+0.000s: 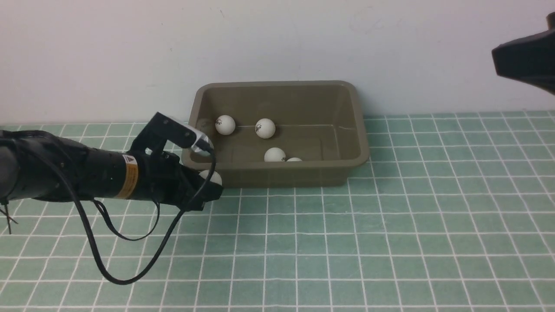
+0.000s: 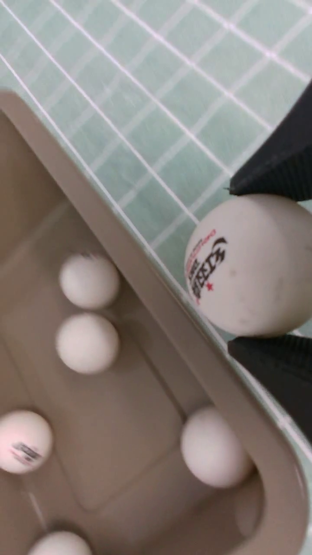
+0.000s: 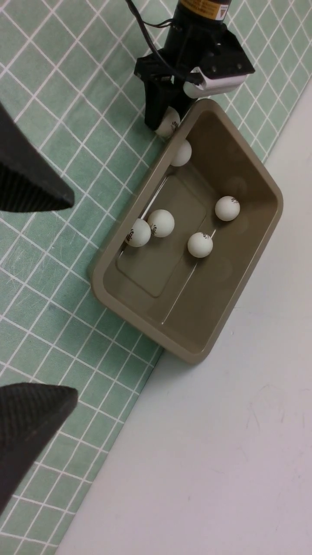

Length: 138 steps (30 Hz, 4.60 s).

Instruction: Put the table tennis balls in the box on the green coffee tablecloth.

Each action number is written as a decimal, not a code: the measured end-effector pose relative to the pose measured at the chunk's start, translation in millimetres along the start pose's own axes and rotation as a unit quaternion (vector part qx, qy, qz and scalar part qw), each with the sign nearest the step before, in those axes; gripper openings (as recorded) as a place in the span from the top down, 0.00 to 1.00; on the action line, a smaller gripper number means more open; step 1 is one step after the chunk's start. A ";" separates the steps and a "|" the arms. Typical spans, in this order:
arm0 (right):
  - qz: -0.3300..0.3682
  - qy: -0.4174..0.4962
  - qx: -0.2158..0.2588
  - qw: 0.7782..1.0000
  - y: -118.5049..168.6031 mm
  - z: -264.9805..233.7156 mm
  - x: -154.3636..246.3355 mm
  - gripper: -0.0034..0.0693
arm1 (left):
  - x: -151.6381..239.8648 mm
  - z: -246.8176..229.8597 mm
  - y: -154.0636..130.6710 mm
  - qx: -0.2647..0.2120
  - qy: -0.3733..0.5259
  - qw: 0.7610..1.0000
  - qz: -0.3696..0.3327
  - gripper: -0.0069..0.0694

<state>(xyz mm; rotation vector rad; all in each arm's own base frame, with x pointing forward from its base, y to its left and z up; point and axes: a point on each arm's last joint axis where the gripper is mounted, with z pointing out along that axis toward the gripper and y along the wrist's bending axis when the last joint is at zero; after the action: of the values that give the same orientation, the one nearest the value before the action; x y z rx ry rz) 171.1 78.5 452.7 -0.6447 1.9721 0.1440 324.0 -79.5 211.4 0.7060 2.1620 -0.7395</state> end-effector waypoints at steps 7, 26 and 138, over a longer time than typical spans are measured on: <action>0.000 0.000 0.000 1.000 0.0 0.0 0.0 0.29 | -16.2 -20.7 -19.9 0.025 -0.029 0.999 0.006 0.45; 0.000 0.000 0.000 1.000 0.0 0.0 0.0 0.29 | -58.8 -1.0 23.3 -0.059 -0.082 0.992 0.079 0.45; 0.008 -0.181 0.258 0.949 14.5 -5.0 235.4 0.29 | -117.0 -63.6 -47.8 0.095 -0.133 0.985 0.054 0.39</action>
<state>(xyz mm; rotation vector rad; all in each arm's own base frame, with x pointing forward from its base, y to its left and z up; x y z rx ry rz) 78.8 0.3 250.2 -0.2356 1.5648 -0.2280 330.6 -98.0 351.5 0.7680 1.8144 -0.9345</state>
